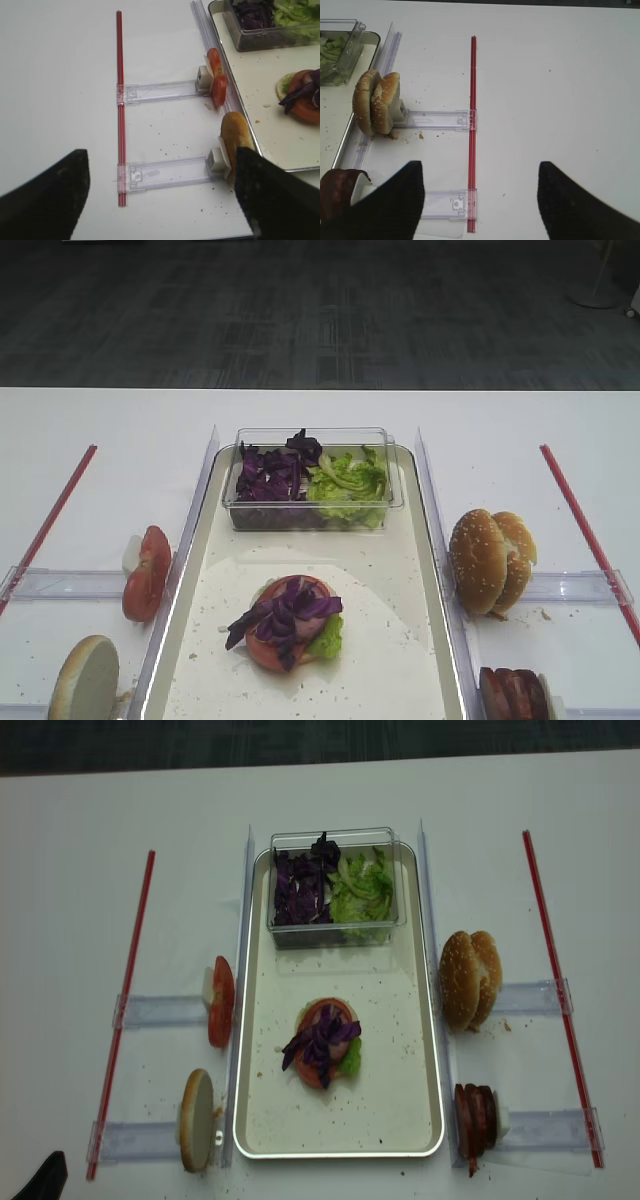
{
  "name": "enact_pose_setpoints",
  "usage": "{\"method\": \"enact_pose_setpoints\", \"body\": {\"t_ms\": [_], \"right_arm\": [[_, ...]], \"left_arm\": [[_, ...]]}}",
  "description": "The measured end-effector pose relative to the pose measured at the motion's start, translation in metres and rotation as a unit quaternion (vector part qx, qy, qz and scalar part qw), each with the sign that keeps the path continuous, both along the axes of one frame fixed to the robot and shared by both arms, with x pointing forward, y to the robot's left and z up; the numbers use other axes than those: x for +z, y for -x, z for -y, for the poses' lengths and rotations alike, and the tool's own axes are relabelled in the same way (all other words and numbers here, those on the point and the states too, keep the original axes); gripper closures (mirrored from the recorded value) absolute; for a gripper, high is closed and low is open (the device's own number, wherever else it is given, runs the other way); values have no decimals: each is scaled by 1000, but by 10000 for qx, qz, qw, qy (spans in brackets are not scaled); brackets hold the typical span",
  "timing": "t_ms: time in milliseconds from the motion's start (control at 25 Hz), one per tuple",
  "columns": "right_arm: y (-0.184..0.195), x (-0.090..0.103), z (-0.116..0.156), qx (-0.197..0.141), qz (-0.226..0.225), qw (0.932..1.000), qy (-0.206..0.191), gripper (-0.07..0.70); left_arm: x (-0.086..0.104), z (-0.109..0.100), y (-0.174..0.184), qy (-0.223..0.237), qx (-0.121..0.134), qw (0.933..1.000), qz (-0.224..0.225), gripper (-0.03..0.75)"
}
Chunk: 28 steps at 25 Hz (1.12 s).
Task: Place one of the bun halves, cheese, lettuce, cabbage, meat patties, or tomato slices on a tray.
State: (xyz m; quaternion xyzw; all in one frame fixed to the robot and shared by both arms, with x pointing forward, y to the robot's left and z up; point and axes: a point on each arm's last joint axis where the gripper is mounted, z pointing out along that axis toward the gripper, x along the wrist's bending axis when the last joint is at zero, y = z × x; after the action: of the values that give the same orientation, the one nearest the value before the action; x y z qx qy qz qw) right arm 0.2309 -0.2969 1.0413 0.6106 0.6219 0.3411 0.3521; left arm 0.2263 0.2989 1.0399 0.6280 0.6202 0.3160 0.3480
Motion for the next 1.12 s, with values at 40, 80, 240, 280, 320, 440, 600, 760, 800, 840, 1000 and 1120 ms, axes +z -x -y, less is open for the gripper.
{"method": "enact_pose_setpoints", "body": {"t_ms": [40,80,240,280,320,440,600,760,800,840,1000,1120], "right_arm": [[0,0,0,0,0,10000,0,124],[0,0,0,0,0,10000,0,123],[0,0,0,-4,0,10000,-6,123],[0,0,0,-4,0,10000,-6,124],[0,0,0,-4,0,10000,-6,124],[0,0,0,-4,0,10000,-6,124],[0,0,0,-4,0,10000,-6,124],[0,0,0,-4,0,10000,-6,124],[0,0,0,-4,0,10000,-6,124],[0,0,0,-4,0,10000,-6,124],[0,0,0,-4,0,10000,-6,124],[0,0,0,-4,0,10000,-6,124]], "left_arm": [[0,0,0,0,0,10000,0,171],[0,0,0,0,0,10000,0,171],[0,0,0,0,0,10000,0,171],[0,0,0,0,0,10000,0,171],[0,0,0,0,0,10000,0,171],[0,0,0,0,0,10000,0,171],[0,0,0,0,0,10000,0,171],[0,0,0,0,0,10000,0,171],[0,0,0,0,0,10000,0,171],[0,0,0,0,0,10000,0,171],[0,0,0,0,0,10000,0,171],[0,0,0,0,0,10000,0,171]]}}
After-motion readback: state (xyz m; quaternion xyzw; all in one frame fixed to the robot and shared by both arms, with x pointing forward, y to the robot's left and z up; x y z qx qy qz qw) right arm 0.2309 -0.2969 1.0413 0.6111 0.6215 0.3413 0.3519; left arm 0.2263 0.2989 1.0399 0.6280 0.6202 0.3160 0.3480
